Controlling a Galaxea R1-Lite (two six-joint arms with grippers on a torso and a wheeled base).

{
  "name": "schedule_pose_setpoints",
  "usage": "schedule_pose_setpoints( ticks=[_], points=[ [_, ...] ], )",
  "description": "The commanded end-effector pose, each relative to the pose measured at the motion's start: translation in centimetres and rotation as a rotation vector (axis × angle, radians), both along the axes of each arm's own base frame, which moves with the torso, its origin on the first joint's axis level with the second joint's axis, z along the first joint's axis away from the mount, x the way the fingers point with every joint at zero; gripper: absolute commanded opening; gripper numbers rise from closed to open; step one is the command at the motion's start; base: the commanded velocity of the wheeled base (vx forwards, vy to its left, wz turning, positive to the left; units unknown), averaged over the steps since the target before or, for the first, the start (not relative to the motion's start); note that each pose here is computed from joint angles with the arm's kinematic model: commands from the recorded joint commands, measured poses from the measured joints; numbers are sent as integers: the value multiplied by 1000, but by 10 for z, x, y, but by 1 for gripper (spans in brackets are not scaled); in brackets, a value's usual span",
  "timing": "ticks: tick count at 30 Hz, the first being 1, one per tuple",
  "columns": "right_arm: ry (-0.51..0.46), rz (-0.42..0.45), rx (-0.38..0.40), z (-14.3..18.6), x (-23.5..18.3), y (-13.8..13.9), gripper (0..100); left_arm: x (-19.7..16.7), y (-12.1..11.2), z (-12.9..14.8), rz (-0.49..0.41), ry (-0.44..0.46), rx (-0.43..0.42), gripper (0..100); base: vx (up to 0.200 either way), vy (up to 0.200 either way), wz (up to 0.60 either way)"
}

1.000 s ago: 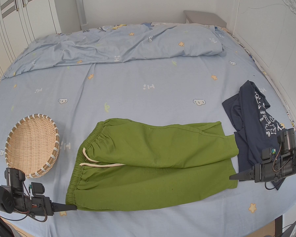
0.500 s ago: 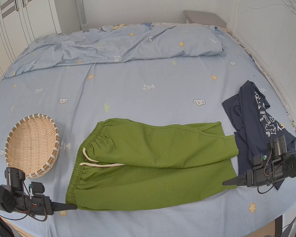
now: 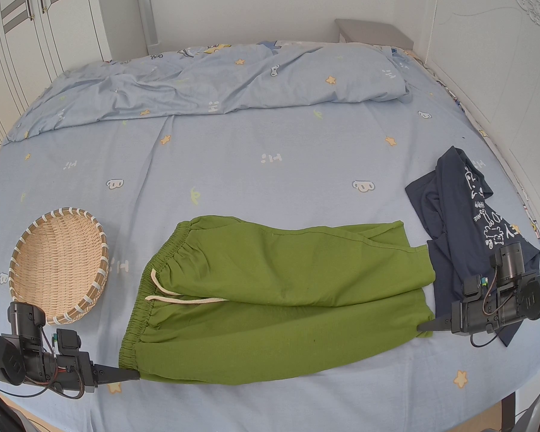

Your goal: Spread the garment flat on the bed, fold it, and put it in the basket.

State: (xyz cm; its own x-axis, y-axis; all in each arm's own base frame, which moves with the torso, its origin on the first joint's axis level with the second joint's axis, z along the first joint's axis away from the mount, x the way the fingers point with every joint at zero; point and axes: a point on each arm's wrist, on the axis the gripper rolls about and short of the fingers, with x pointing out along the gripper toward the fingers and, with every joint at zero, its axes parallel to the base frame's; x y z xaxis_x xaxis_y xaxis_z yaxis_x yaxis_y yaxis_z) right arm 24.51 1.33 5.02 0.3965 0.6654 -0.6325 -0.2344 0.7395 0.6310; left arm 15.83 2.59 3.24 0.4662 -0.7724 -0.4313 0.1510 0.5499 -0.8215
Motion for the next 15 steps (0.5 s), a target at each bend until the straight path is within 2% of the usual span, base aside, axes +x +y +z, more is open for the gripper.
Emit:
schedule_pose_setpoints(
  ticks=[1, 2, 6, 7, 9, 10, 15],
  points=[
    [-60, -27, 10, 27, -2, -2, 0, 2, -1, 16, 20, -22, -12, 0, 0, 0, 0],
    [-49, -31, 24, 44, -5, 0, 0, 2, -3, 28, 30, -6, -28, 0, 0, 0, 0],
    [-14, -27, 21, 59, -12, 1, 0, 1, -4, 36, 32, 31, -37, 0, 0, 0, 0],
    [27, -20, 18, 64, -16, 2, 0, 0, -4, 38, 32, 65, -43, 0, 0, 0, 0],
    [27, -20, 18, 64, -16, 2, 0, 0, -4, 38, 32, 65, -43, 0, 0, 0, 0],
    [82, -5, 3, 60, -23, 1, 0, -4, -3, 37, 31, 93, -38, 0, 0, 0, 0],
    [145, 16, -19, 49, -38, 0, 0, -14, -3, 33, 14, 117, -19, 0, 0, 0, 0]
  ],
)
